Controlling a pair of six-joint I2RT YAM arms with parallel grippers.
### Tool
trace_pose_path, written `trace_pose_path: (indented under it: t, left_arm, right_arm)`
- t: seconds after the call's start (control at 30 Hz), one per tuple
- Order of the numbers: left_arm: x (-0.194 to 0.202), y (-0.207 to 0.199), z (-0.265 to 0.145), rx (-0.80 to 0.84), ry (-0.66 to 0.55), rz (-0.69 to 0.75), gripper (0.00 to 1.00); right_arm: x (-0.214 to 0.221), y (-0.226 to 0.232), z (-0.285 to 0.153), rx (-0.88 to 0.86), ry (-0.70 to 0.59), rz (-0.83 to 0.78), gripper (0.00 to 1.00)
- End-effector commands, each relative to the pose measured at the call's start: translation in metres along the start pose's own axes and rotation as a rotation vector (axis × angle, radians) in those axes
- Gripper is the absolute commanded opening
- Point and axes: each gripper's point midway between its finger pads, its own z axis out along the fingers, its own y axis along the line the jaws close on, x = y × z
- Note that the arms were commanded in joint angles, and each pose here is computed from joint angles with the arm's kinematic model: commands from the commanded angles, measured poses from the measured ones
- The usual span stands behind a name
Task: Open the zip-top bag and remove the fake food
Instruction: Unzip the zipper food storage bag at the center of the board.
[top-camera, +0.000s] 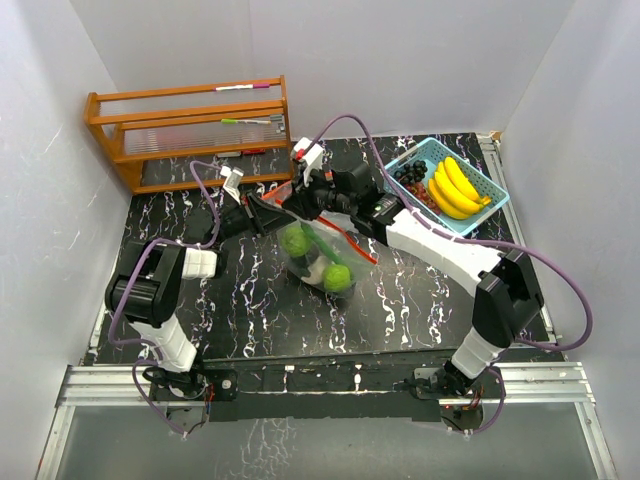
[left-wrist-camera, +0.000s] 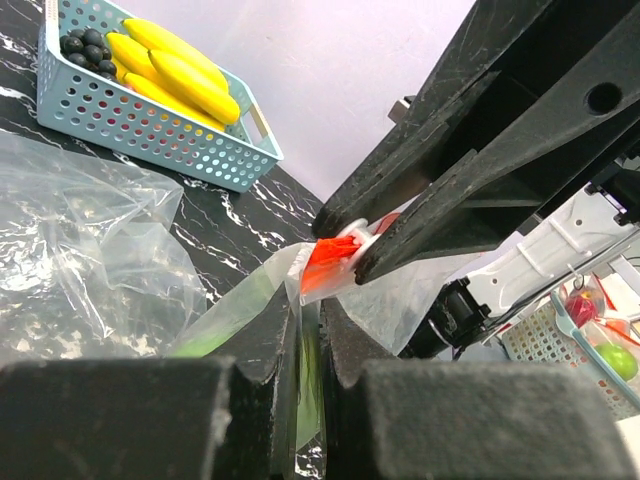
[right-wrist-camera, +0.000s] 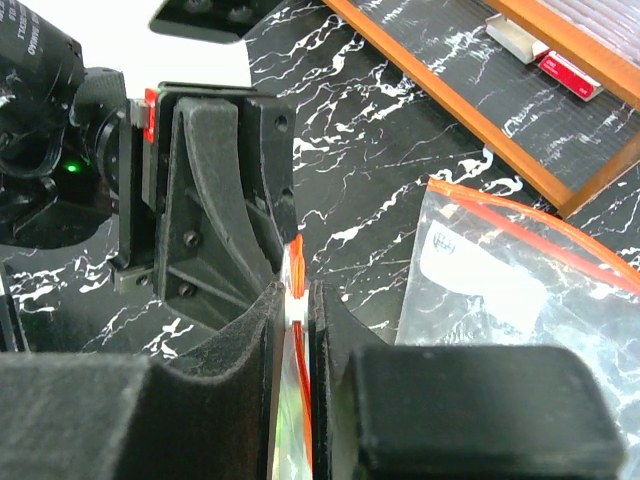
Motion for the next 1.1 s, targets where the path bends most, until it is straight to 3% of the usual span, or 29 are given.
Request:
trace_pose_path:
  t: [0.0,0.3,0.7,1.07]
  left_arm:
    - [-0.043,-0.035,-0.004,0.075,-0.141,0.227,0.00]
    - [-0.045,-0.031,-0.009,0.057,-0.150,0.230,0.00]
    - [-0.103,-0.015,-0.031,-0.038,-0.334,0.205,0.00]
    - [-0.134,-0.005,-0.043,-0.067,-0.402,0.210,0.00]
  right_arm:
    - [-0.027,0.003,-0.022,0.021,-0.072,-0.033,0.08]
    - [-0.033,0.002,-0.037,0.035,-0.087,-0.044,0.08]
    - [-0.012,0.001,-0.073,0.097,-0.041,-0.059,0.07]
    - [0.018,0.004,-0.118,0.164,0.013,-0.053,0.08]
